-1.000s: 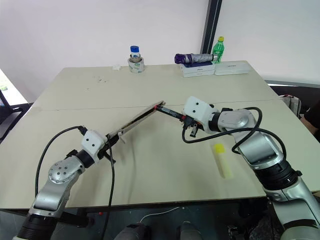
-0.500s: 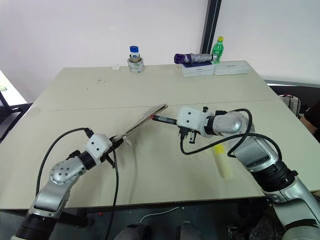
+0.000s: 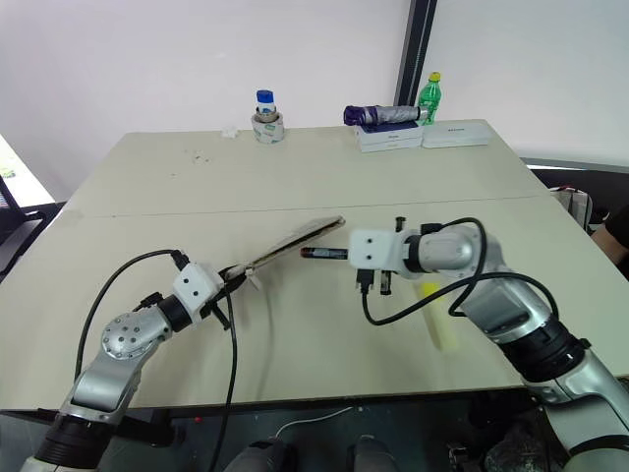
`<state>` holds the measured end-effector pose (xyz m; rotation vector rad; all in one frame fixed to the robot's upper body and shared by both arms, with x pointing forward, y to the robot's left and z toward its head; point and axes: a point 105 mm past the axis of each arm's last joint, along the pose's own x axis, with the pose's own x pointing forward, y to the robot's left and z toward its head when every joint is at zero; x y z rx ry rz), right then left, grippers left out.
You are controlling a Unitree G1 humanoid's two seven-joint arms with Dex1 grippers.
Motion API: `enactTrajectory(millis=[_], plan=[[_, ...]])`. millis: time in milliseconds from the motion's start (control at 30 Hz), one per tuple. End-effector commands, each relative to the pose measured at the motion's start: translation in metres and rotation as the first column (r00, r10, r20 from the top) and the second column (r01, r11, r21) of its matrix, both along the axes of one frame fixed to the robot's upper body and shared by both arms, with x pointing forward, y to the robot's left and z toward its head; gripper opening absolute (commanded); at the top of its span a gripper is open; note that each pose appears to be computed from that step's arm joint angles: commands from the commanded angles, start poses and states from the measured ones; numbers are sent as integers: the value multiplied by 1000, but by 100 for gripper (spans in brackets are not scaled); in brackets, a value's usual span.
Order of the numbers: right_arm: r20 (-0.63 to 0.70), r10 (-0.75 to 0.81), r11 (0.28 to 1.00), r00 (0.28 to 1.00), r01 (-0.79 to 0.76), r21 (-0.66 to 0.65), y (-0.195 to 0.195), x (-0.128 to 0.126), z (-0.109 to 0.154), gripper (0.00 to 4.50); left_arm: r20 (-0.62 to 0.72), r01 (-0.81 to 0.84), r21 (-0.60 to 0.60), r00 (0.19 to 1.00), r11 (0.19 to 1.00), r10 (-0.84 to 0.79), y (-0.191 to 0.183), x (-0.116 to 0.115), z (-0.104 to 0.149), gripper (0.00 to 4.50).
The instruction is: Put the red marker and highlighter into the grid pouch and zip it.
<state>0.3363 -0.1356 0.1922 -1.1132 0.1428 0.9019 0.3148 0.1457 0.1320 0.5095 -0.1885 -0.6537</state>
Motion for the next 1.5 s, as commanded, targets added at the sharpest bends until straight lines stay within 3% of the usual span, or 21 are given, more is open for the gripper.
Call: enactTrajectory(millis=[33, 333, 800, 1167, 1500], plan=[[47, -28, 997, 999, 24, 69, -13, -6, 30, 33, 45, -44, -39, 998, 998, 45, 9, 3, 15, 0], [69, -82, 985, 994, 70, 161, -11, 1, 43, 33, 48, -25, -28, 999, 999, 26, 5, 5, 15, 0], [51, -85, 987, 995, 77, 142, -1, 9, 30, 33, 61, -8, -34, 998, 999, 10, 0, 2, 18, 0], [100, 14, 1000, 995, -12, -24, 8, 5, 17, 33, 80, 56, 68, 995, 996, -62, -8, 0, 16, 0], [178, 294, 946, 939, -259, -196, 58, -10, 9, 33, 74, 180, 183, 978, 967, -196, -25, -5, 12, 0]])
